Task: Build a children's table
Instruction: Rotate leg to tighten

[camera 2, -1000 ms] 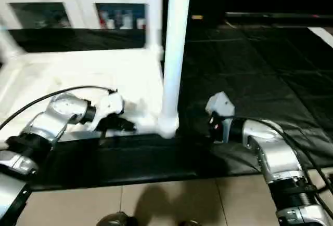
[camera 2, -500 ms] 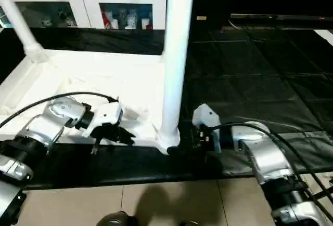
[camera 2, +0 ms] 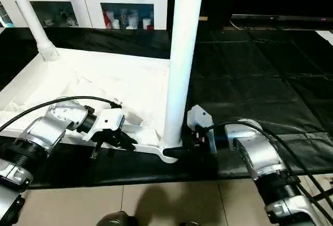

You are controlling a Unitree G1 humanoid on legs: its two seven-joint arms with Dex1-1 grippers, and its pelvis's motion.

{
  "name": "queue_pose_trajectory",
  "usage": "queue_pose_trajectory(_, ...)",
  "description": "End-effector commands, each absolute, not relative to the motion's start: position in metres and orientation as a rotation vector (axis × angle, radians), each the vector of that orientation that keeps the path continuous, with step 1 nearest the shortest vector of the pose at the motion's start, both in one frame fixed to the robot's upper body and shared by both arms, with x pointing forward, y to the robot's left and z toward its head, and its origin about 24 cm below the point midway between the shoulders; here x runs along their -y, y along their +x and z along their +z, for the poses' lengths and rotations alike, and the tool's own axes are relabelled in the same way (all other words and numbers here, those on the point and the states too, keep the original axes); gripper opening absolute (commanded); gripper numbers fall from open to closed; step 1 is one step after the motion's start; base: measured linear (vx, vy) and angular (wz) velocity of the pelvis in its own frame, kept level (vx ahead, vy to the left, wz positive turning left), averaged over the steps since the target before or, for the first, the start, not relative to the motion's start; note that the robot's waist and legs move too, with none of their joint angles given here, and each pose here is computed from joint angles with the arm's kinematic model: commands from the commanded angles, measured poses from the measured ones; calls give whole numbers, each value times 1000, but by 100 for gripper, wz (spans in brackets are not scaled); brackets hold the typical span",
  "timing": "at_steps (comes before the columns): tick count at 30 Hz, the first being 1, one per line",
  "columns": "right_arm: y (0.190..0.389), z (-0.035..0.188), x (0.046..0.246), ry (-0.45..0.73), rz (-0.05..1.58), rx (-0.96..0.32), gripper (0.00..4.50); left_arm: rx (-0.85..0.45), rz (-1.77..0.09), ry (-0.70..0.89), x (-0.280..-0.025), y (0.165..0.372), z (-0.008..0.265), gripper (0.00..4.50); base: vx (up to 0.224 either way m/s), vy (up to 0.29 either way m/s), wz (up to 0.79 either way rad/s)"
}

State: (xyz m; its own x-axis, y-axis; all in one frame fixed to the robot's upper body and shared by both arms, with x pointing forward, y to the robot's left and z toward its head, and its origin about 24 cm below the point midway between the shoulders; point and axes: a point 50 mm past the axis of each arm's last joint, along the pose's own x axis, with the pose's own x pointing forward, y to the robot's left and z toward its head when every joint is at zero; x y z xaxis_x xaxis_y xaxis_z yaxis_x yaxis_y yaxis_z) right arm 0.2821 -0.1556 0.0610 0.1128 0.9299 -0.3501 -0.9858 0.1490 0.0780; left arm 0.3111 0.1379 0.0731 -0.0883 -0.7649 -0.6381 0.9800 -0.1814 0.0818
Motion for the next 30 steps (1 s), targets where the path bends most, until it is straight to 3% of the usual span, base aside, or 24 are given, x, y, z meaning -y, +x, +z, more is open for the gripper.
queue_pose_trajectory(1, 284, 64, 155, -197, 1425, -347, 297, -420, -1721, 709, -128, 306, 75, 0, 0, 0, 0)
queue_pose_trajectory(8, 284, 60, 155, -164, 1407, -362, 271, -429, -1658, 662, -125, 310, 75, 0, 0, 0, 0)
queue_pose_trajectory(10, 294, 54, 150, -128, 1257, -389, 270, -416, -1503, 584, -118, 325, 78, 0, 0, 0, 0)
queue_pose_trajectory(15, 311, 47, 141, -115, 1060, -399, 269, -406, -1364, 493, -110, 339, 84, 0, 0, 0, 0)
queue_pose_trajectory(16, 326, 44, 133, -80, 890, -399, 269, -398, -1251, 442, -102, 350, 89, 0, 0, 0, 0)
queue_pose_trajectory(17, 326, 44, 133, -80, 890, -399, 269, -398, -1251, 442, -102, 350, 89, 0, 0, 0, 0)
queue_pose_trajectory(19, 342, 41, 123, -46, 700, -408, 268, -402, -1098, 378, -93, 364, 96, 0, 0, 0, 0)
queue_pose_trajectory(20, 342, 41, 123, -46, 700, -408, 268, -402, -1098, 378, -93, 364, 96, 0, 0, 0, 0)
queue_pose_trajectory(22, 354, 40, 113, -40, 551, -415, 268, -392, -973, 330, -85, 374, 103, 0, 0, 0, 0)
queue_pose_trajectory(29, 363, 41, 100, -16, 445, -406, 268, -369, -938, 291, -72, 378, 111, 0, 36, -9, 1)
queue_pose_trajectory(30, 365, 42, 102, 13, 424, -400, 303, -368, -936, 312, -72, 379, 110, 0, 68, -22, 3)
